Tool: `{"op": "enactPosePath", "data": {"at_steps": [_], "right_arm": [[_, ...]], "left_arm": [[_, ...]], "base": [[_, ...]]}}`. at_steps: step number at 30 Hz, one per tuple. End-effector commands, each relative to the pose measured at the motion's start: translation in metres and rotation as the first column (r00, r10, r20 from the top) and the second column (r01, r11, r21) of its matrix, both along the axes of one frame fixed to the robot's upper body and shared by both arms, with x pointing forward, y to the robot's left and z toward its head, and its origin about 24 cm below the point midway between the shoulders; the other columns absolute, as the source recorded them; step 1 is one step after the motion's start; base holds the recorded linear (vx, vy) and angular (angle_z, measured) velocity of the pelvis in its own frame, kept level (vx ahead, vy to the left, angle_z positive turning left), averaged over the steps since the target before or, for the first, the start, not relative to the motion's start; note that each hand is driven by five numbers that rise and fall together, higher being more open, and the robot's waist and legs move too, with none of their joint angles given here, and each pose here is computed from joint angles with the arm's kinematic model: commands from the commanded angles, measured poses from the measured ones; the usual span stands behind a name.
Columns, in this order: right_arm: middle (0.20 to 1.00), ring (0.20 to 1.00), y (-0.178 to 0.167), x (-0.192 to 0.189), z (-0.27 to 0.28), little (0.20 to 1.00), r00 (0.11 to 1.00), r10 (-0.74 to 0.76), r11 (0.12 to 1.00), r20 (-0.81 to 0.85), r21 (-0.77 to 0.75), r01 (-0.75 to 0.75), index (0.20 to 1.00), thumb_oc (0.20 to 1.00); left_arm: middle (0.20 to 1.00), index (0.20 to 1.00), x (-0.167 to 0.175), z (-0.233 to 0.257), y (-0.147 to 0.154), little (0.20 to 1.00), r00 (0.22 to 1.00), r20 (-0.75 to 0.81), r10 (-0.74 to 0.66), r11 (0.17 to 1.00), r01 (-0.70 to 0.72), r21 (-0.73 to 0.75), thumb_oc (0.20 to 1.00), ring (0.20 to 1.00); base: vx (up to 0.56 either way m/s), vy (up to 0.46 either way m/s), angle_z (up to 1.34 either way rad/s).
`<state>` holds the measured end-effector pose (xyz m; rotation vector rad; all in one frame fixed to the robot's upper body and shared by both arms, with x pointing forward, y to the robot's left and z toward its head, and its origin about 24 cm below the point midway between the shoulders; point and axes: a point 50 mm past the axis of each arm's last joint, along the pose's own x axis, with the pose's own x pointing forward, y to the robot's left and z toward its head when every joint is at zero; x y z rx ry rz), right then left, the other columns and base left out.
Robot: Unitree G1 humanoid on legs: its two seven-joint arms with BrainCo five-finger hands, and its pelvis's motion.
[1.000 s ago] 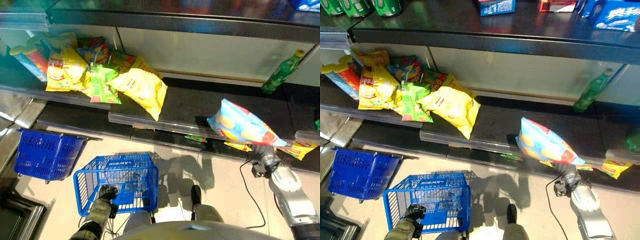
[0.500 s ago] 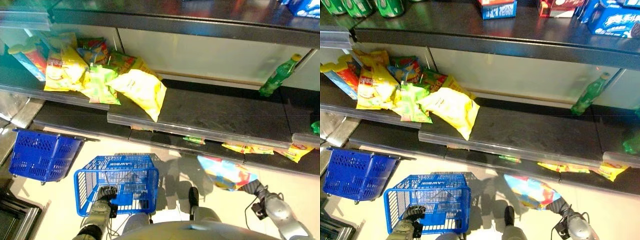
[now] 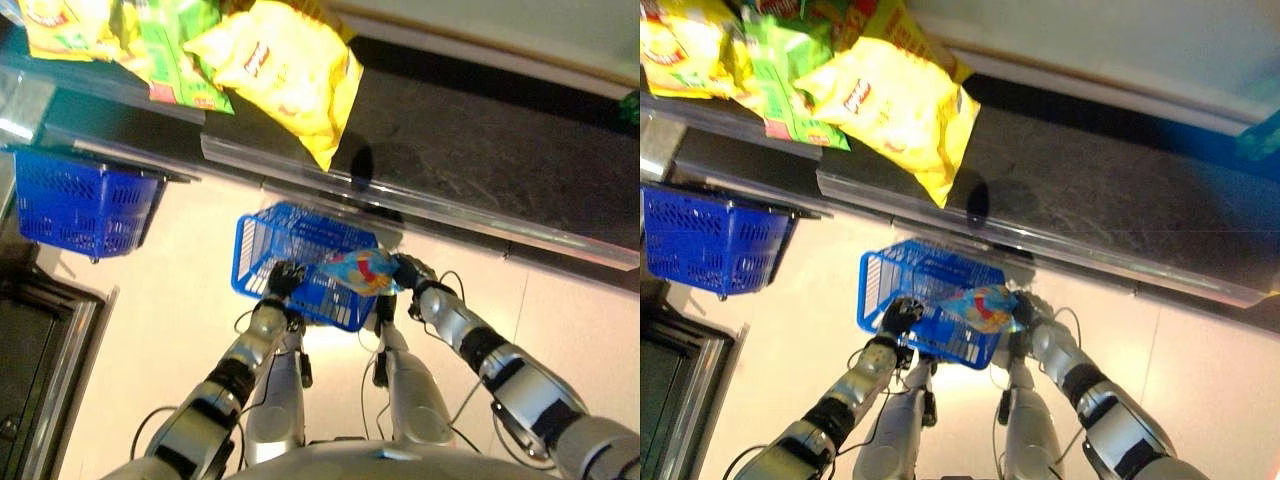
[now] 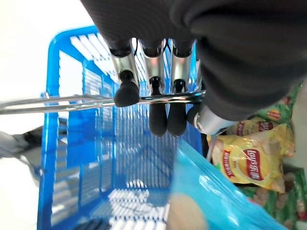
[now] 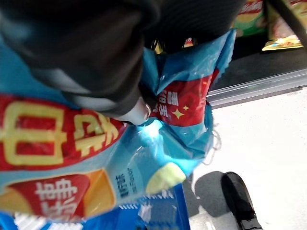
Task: Pick up the snacks into the basket
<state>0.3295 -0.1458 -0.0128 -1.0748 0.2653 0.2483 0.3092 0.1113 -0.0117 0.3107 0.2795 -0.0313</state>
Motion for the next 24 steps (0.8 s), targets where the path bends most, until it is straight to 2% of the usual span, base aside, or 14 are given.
{"op": "enactPosePath", "data": {"at_steps": [1,4,10,12,19,24], "right_arm": [[0.2,0.2,0.03,0.005,0.009,0.2,0.998,0.032,0.993,0.045,0.111,-0.037,0.2,0.2],[0.2,0.2,0.038,0.011,0.011,0.2,0.999,0.004,0.991,0.042,0.135,-0.01,0.2,0.2],[0.2,0.2,0.033,0.021,0.017,0.2,0.998,-0.044,0.995,0.049,0.095,0.04,0.2,0.2],[0.2,0.2,0.03,0.027,0.025,0.2,0.995,-0.06,0.996,0.076,0.073,0.054,0.2,0.2],[0.2,0.2,0.03,0.04,0.043,0.2,0.984,-0.114,0.99,0.138,0.103,0.101,0.2,0.2],[0.2,0.2,0.028,0.05,0.061,0.2,0.968,-0.131,0.989,0.213,0.096,0.113,0.2,0.2]], "left_arm": [[0.2,0.2,0.02,0.049,-0.037,0.2,0.973,0.217,-0.081,0.991,0.102,-0.088,0.2,0.2],[0.2,0.2,0.02,0.071,-0.063,0.2,0.942,0.297,-0.154,0.975,0.195,-0.112,0.2,0.2],[0.2,0.2,0.009,0.093,-0.089,0.2,0.892,0.385,-0.236,0.936,0.316,-0.157,0.2,0.2],[0.2,0.2,0.003,0.112,-0.102,0.2,0.847,0.457,-0.27,0.905,0.386,-0.181,0.2,0.2],[0.2,0.2,-0.012,0.143,-0.123,0.2,0.77,0.558,-0.31,0.841,0.496,-0.218,0.2,0.2],[0.2,0.2,-0.016,0.153,-0.125,0.2,0.754,0.587,-0.295,0.824,0.512,-0.244,0.2,0.2]], "base": [[-0.08,-0.008,-0.02],[-0.06,0.0,-0.01],[-0.03,0.004,0.04],[-0.01,0.02,0.12],[0.0,0.033,0.09],[0.01,0.055,0.07]]}}
